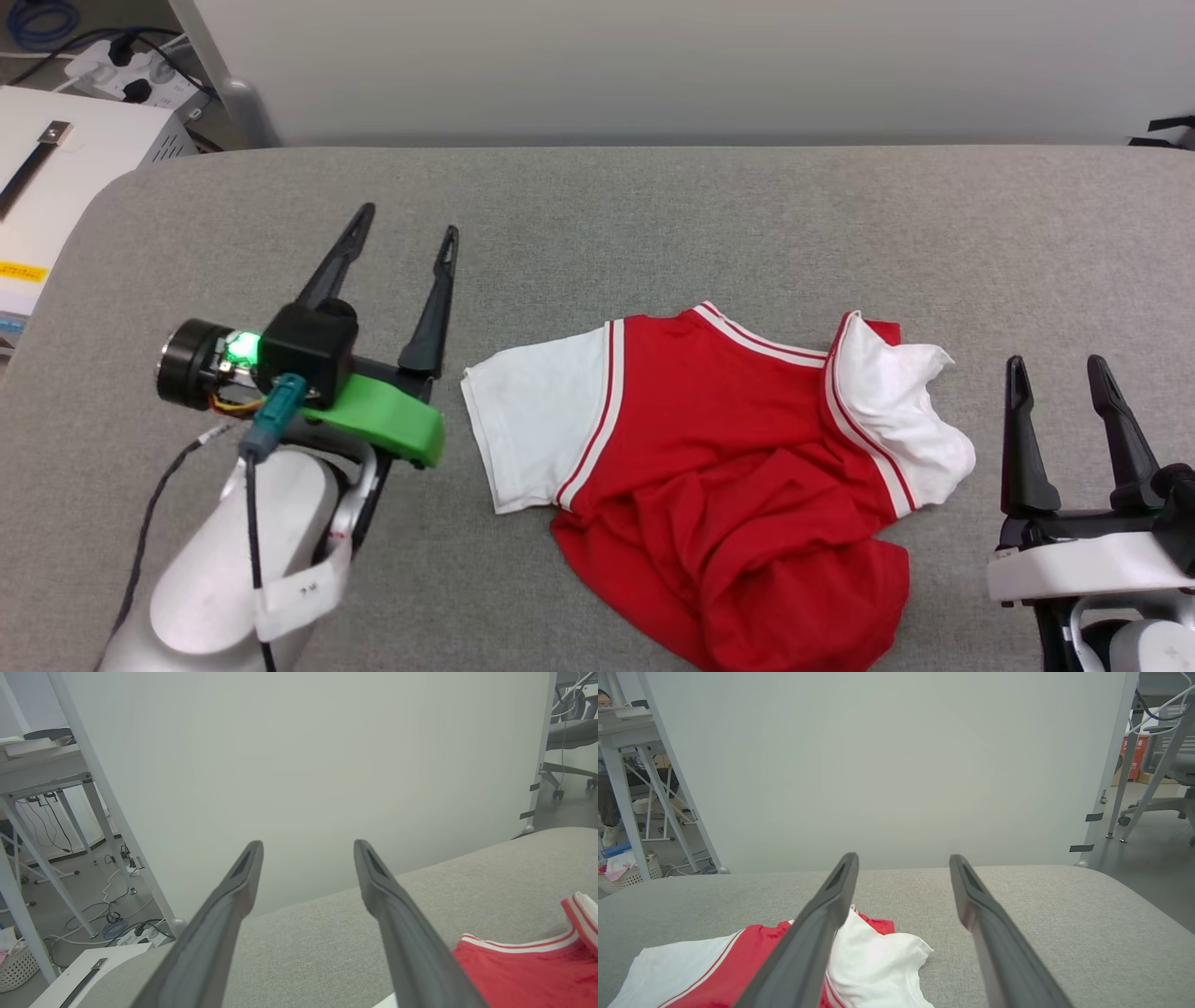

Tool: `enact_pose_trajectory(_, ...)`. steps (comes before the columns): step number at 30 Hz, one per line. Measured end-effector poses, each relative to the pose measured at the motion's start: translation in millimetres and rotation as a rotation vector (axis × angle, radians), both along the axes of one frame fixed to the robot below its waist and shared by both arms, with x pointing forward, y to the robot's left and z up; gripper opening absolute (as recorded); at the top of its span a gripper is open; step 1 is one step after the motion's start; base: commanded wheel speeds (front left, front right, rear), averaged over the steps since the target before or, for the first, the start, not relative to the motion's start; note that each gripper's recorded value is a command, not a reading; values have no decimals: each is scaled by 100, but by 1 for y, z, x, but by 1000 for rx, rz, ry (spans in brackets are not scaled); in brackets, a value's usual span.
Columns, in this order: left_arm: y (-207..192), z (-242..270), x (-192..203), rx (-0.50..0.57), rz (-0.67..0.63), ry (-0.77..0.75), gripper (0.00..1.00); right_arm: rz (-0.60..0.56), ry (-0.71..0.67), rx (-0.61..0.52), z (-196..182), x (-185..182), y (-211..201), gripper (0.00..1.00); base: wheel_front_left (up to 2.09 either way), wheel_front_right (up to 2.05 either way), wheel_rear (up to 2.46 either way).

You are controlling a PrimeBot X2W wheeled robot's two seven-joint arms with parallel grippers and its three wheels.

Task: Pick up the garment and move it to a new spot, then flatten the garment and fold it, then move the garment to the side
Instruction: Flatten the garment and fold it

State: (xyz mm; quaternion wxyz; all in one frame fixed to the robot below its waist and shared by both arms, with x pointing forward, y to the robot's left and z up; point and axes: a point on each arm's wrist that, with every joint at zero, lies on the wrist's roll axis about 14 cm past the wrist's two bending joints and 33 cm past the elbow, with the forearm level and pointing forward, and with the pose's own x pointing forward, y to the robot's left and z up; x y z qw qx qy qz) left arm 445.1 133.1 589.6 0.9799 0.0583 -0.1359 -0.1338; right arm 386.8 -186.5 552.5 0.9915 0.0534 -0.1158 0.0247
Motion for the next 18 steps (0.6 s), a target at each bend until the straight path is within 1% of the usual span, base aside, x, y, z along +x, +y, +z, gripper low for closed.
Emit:
enact_pose_trajectory(4,17,6,15,35,-25,12,100,4,6,1,-2,0,2,100,0,0,0)
enact_pose_trajectory(5,20,9,26,48,-51,44,100,1,10,0,-3,-1,0,100,0,0,0)
enact_pose_trajectory(8,15,4,42,75,-99,149,100,-12,20,-2,-6,-1,-4,100,0,0,0)
enact_pose_trajectory(10,9,-8,49,102,-126,252,100,-18,26,-2,-8,-1,-6,100,0,0,0)
enact_pose_trajectory(12,4,-19,55,87,-148,356,100,-24,34,-3,-11,-1,-8,100,0,0,0)
enact_pose_trajectory(15,2,-55,57,162,-159,570,100,-32,43,-4,-14,0,-10,100,0,0,0)
enact_pose_trajectory(18,-2,-94,49,200,-179,779,100,-40,54,-6,-18,1,-13,100,0,0,0)
